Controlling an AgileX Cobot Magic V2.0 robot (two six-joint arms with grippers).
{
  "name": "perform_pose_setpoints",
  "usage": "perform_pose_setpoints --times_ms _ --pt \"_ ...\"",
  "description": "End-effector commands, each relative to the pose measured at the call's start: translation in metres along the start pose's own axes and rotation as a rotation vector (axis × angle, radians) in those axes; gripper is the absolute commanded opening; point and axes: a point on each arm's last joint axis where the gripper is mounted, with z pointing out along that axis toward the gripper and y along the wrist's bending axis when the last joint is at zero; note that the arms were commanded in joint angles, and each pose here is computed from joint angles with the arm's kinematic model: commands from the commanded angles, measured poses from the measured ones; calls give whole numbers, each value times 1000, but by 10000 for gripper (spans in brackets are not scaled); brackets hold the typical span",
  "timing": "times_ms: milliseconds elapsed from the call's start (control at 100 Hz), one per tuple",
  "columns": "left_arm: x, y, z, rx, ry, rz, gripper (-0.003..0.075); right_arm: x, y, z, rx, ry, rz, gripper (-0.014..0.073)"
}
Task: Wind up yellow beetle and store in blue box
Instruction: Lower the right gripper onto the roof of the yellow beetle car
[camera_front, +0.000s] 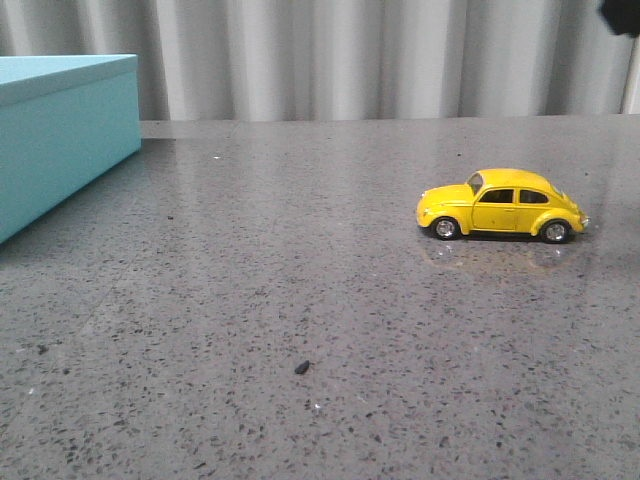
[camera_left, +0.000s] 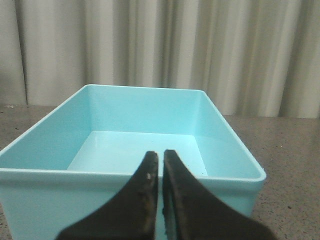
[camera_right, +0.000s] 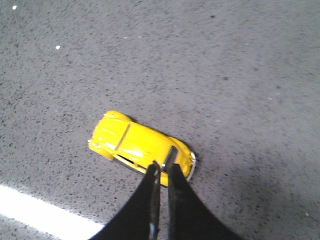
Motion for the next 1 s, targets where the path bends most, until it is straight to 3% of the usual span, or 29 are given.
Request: perform_pose_setpoints --times_ms 0,360,990 --pt "-17 -1 1 3 -89 -7 -21 -23 7 0 -19 -12 -28 -41" --pt "-17 -1 1 3 -89 -7 -21 -43 21 53 -33 229 4 -41" --pt "-17 -1 1 3 -89 -7 -21 -47 19 87 22 356 23 -41"
